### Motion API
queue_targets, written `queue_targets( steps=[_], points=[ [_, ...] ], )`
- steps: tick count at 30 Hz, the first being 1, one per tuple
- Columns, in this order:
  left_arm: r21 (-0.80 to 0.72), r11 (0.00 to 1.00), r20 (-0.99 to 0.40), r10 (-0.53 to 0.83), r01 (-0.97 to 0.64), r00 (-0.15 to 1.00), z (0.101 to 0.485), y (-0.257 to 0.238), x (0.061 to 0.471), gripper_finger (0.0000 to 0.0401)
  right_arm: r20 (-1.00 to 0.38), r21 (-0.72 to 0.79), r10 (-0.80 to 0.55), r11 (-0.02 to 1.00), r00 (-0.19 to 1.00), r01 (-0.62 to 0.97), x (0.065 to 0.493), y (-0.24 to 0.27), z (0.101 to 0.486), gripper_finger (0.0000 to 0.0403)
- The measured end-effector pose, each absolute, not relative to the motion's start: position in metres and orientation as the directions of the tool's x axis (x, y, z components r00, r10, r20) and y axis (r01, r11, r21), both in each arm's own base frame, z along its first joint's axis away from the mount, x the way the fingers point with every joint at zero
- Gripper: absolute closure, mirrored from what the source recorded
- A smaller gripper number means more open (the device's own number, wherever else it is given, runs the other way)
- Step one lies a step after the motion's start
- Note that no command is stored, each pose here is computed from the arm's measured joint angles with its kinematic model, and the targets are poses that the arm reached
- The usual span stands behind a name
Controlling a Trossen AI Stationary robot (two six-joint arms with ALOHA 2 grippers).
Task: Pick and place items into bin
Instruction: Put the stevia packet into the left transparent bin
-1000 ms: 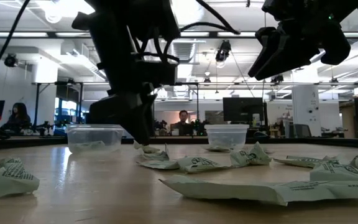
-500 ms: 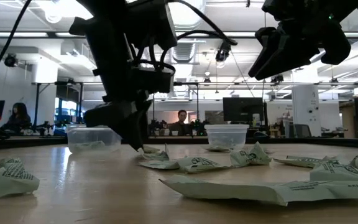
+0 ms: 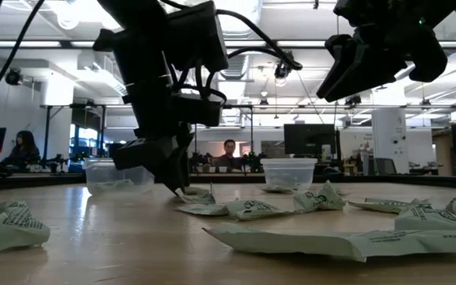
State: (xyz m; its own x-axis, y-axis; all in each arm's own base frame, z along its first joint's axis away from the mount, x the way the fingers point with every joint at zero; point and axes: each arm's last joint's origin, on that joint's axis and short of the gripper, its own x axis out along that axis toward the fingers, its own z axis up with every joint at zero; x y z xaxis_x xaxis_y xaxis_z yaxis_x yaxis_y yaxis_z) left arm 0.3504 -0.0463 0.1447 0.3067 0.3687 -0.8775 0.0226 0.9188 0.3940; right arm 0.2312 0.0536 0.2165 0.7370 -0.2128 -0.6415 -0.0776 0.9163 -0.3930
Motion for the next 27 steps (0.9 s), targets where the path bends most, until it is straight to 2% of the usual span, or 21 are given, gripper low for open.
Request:
queue_targets(
  steps=[3, 8, 16, 27],
  points=[
    [0.390, 0.921, -0.879, 0.365, 0.023, 0.308, 0.145, -0.046, 0.350, 0.0327, -0.642, -0.393, -0.213, 0.916, 0.737, -0.077, 0.231, 0.054, 0.216, 0.0291],
    [0.404, 0.915, -0.872, 0.380, 0.016, 0.308, 0.146, -0.045, 0.351, 0.0393, -0.641, -0.393, -0.213, 0.916, 0.737, -0.077, 0.231, 0.054, 0.216, 0.0296],
    [0.456, 0.890, -0.839, 0.434, -0.013, 0.328, 0.154, -0.044, 0.352, 0.0400, -0.642, -0.393, -0.213, 0.916, 0.737, -0.077, 0.231, 0.054, 0.216, 0.0294],
    [0.407, 0.913, -0.849, 0.378, 0.000, 0.370, 0.171, -0.048, 0.347, 0.0400, -0.652, -0.384, -0.216, 0.921, 0.727, -0.070, 0.230, 0.053, 0.215, 0.0298]
  ],
)
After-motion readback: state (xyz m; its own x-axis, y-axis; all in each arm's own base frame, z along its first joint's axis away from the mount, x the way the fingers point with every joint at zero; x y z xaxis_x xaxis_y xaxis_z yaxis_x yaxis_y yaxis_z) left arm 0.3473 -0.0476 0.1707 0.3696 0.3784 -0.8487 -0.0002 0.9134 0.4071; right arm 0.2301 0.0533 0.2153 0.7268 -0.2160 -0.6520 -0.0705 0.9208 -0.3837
